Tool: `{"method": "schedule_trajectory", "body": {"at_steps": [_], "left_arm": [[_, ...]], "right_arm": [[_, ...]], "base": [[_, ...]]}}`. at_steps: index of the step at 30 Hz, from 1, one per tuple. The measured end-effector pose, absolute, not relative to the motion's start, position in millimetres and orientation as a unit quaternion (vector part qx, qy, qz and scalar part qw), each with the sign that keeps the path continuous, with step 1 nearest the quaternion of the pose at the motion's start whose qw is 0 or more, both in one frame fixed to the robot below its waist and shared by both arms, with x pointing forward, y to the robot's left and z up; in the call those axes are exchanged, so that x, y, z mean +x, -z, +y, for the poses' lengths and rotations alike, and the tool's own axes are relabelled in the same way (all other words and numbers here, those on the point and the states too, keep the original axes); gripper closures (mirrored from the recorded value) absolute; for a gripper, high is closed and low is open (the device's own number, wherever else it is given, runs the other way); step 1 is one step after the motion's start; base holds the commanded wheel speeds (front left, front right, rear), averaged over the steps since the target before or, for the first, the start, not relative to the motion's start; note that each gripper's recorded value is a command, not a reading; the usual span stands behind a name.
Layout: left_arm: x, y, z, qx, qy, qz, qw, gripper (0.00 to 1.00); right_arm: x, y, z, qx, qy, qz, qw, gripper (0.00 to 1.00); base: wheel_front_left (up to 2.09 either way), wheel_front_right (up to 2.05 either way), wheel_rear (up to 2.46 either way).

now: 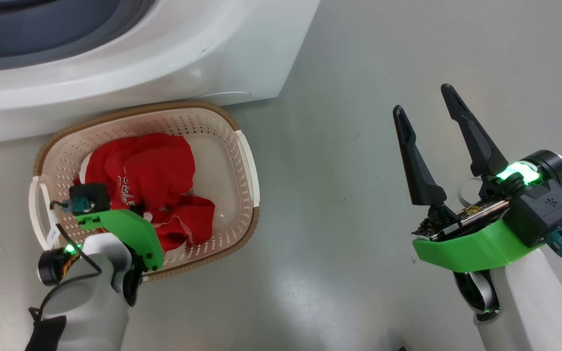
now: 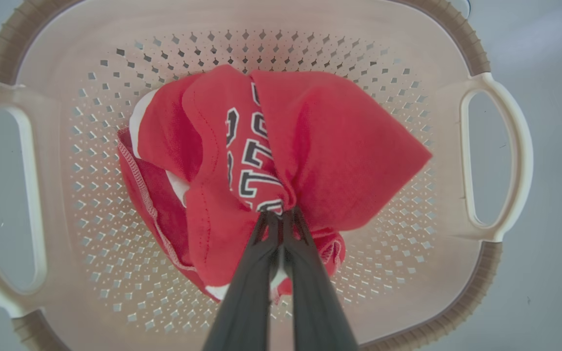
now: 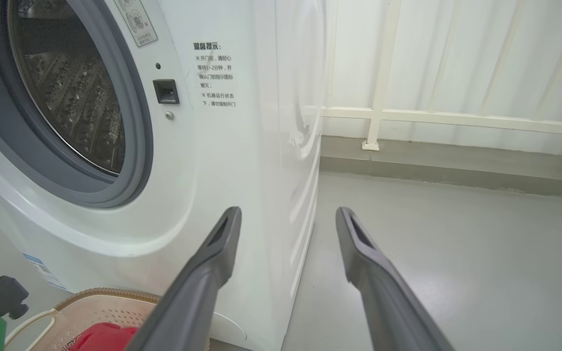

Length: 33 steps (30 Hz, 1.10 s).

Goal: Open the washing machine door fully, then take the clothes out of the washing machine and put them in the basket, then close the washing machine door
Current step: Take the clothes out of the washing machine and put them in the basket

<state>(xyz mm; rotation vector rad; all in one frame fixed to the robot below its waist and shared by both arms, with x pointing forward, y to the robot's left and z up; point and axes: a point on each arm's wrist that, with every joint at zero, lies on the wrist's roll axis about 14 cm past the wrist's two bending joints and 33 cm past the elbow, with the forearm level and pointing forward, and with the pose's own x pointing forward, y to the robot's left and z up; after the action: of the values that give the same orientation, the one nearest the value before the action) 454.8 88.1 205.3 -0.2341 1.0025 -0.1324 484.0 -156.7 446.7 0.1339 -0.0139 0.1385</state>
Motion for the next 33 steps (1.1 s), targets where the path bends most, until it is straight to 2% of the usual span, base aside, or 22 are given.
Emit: {"method": "schedule_trajectory", "body": {"at_steps": [1,2,20,33], "left_arm": [[454.8,-205.3,88.1,-0.112,0.063,0.479,0.868,0.18],[455.6,-205.9,89.7,-0.110,0.062,0.477,0.870,0.00],[487.1,-271.3,118.8,-0.138,0.030,0.340,0.930,0.00],[495.3,-363.5,137.7,-0.155,0.030,0.186,0.970,0.00]], "right_arm": [[484.0,-446.7,-156.7,0.067,-0.069,-0.007,0.995,0.00],[484.0,-447.1,-156.5,0.068,-0.069,-0.007,0.995,0.00],[483.1,-485.1,-168.1,0.060,-0.053,-0.053,0.995,0.00],[464.1,-512.5,-170.5,0.051,-0.047,-0.076,0.995,0.00]], "base": [[0.00,0.00,0.00],[0.00,0.00,0.00],[0.00,0.00,0.00],[0.00,0.00,0.00]]}}
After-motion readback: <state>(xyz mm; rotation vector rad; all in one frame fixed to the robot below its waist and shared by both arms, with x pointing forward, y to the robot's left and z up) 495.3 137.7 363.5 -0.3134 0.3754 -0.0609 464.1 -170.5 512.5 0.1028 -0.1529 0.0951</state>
